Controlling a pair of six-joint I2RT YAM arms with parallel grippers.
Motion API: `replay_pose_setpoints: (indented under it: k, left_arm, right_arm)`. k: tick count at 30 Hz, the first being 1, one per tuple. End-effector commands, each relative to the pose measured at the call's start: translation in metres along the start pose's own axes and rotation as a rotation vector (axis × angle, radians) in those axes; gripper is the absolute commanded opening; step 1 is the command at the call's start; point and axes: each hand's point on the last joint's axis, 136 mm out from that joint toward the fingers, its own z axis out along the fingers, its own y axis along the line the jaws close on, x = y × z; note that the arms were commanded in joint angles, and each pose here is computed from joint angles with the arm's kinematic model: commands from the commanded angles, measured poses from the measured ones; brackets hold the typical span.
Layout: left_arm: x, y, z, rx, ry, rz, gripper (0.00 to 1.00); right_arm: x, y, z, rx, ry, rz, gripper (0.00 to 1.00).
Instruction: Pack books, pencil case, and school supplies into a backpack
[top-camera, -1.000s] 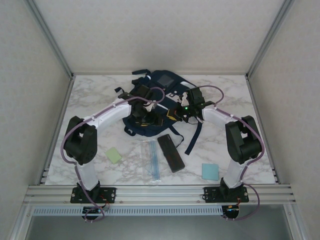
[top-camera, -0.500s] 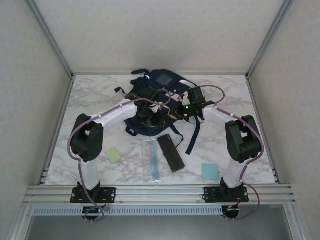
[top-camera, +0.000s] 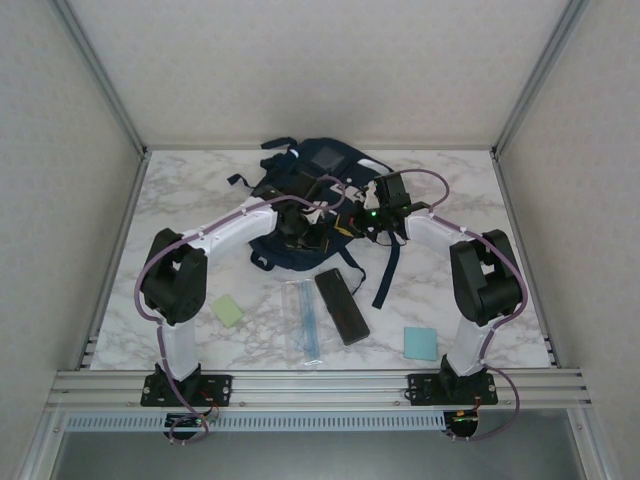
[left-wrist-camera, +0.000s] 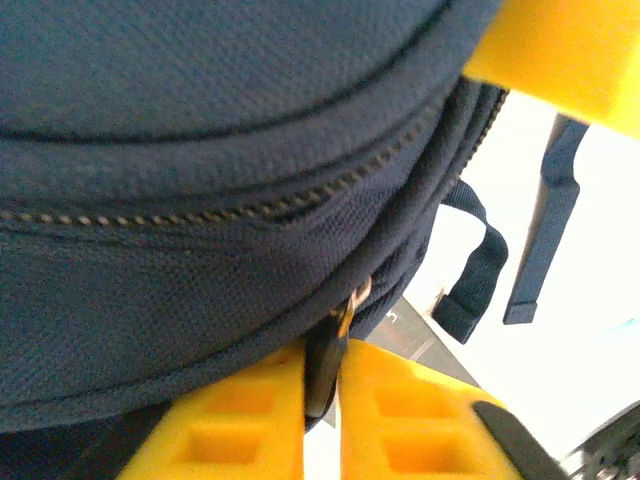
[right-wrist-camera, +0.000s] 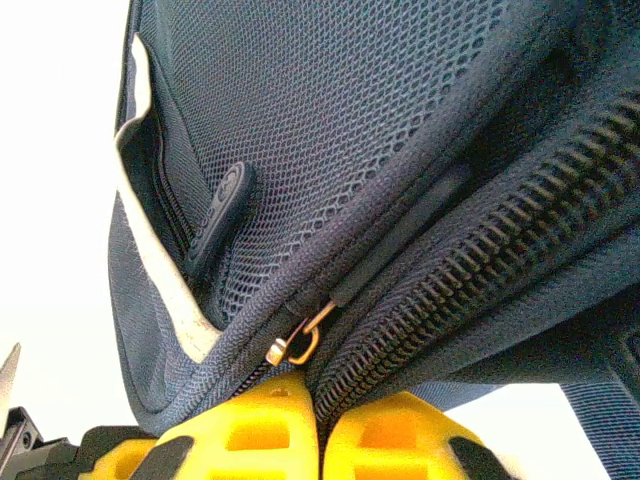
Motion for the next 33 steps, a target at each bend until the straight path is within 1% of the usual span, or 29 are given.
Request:
replay_pose_setpoints:
  k: [1, 2, 4, 5, 7, 11, 13, 17, 19, 21, 23, 25, 27, 28, 30, 33]
  left_arm:
    - [-0.037, 0.005, -0.007, -0.01, -0.111, -0.026, 0.28]
    - [-0.038, 0.009, -0.005, -0.015, -0.108, -0.037, 0.33]
    - [-0.038, 0.014, -0.001, -0.017, -0.1, -0.056, 0.35]
    - [-0.038, 0.015, 0.002, -0.014, -0.093, -0.059, 0.33]
    - [-0.036, 0.016, 0.006, -0.014, -0.084, -0.065, 0.27]
    - [-0.035, 0.017, 0.008, -0.016, -0.08, -0.067, 0.07]
    - [-0.034, 0.019, 0.005, -0.03, -0.085, -0.068, 0.0]
    - [-0.037, 0.026, -0.012, -0.077, -0.111, -0.055, 0.0]
    - [-0.039, 0.033, -0.024, -0.108, -0.125, -0.038, 0.0]
    - [-0.038, 0.045, -0.034, -0.171, -0.12, -0.01, 0.0]
    - [-0.035, 0.06, -0.039, -0.242, -0.089, 0.027, 0.0]
    - [-0.026, 0.08, -0.039, -0.345, -0.029, 0.074, 0.0]
    - [-0.02, 0.105, -0.037, -0.462, 0.018, 0.082, 0.0]
    - [-0.016, 0.114, -0.036, -0.494, 0.04, 0.081, 0.0]
    - [-0.012, 0.122, -0.034, -0.499, 0.052, 0.062, 0.0]
    - [-0.014, 0.127, -0.04, -0.497, 0.02, 0.04, 0.0]
  right_arm:
    - [0.001, 0.035, -0.003, -0.1, 0.01, -0.104, 0.0]
    - [0.001, 0.035, -0.004, -0.099, 0.008, -0.104, 0.0]
    - [0.001, 0.035, -0.004, -0.1, 0.01, -0.106, 0.0]
    - [0.002, 0.035, -0.004, -0.1, 0.01, -0.106, 0.0]
    - [0.002, 0.035, -0.004, -0.099, 0.01, -0.107, 0.0]
    - [0.004, 0.033, -0.005, -0.092, 0.013, -0.109, 0.0]
    - [0.004, 0.032, -0.005, -0.087, 0.012, -0.111, 0.0]
    - [0.006, 0.025, -0.004, -0.058, 0.02, -0.117, 0.0]
    - [0.008, 0.014, -0.003, -0.014, 0.024, -0.118, 0.0]
    - [0.011, 0.001, -0.003, 0.041, 0.028, -0.113, 0.0]
    - [0.011, -0.009, -0.005, 0.077, 0.024, -0.1, 0.0]
    - [0.009, -0.011, -0.008, 0.074, 0.013, -0.088, 0.0]
    - [0.006, -0.011, -0.011, 0.073, 0.002, -0.087, 0.0]
    - [0.005, -0.01, -0.013, 0.074, -0.002, -0.09, 0.0]
    - [0.003, -0.009, -0.016, 0.078, -0.006, -0.093, 0.0]
    - [0.0, -0.009, -0.019, 0.1, -0.009, -0.105, 0.0]
